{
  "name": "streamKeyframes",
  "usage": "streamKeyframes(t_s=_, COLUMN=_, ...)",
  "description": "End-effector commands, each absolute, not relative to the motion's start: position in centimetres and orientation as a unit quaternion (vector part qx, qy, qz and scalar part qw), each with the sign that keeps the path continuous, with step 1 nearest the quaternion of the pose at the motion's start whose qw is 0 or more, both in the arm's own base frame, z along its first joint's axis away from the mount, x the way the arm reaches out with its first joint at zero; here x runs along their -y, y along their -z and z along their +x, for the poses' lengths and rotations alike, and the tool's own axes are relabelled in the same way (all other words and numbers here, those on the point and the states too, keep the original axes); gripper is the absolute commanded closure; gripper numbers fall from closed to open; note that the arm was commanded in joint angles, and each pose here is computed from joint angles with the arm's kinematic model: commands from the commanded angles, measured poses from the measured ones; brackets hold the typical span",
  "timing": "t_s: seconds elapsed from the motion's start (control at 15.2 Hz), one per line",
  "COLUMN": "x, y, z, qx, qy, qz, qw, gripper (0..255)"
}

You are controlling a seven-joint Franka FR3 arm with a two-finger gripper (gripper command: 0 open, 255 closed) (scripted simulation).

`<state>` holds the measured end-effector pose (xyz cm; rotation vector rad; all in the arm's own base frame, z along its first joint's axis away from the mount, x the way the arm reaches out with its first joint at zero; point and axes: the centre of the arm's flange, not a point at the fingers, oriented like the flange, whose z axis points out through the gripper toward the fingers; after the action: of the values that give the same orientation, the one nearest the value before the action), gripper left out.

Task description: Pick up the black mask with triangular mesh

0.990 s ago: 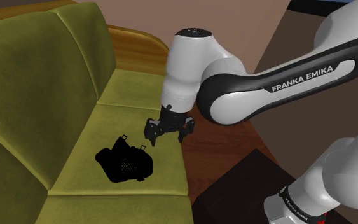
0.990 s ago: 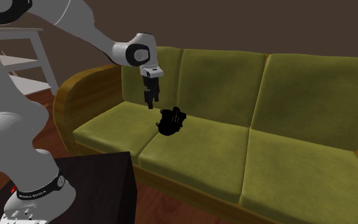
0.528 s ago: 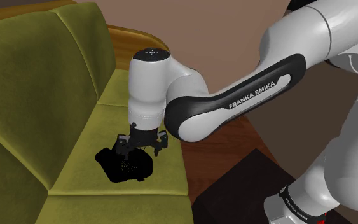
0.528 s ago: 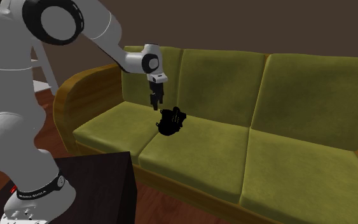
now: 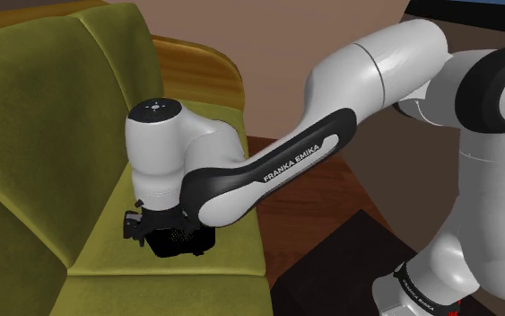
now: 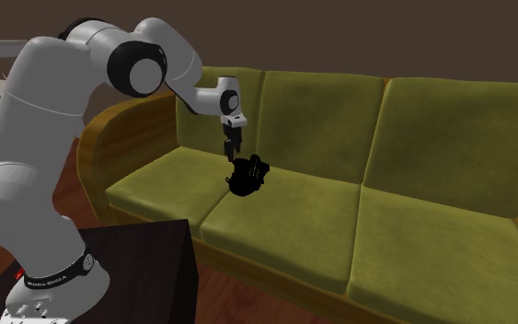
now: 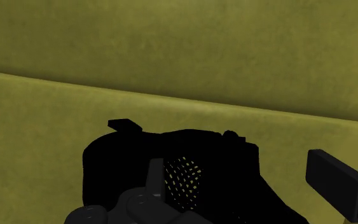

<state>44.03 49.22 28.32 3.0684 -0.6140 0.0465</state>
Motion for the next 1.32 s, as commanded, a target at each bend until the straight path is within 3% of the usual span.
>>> streamKeyframes(t_s=0.0, x=-49.5, y=-27.3, z=44.2, qx=0.197, qy=-0.015, qz=0.980, qw=0.006, gripper=0)
streamKeyframes(t_s=0.46, x=-49.5, y=-24.3, z=44.2, qx=0.197, qy=-0.015, qz=0.980, qw=0.006, gripper=0)
streamKeyframes(t_s=0.53, x=-49.5, y=-24.3, z=44.2, qx=0.197, qy=-0.015, qz=0.980, qw=0.006, gripper=255)
streamKeyframes(t_s=1.25, x=-49.5, y=-25.4, z=44.2, qx=0.197, qy=-0.015, qz=0.980, qw=0.006, gripper=255)
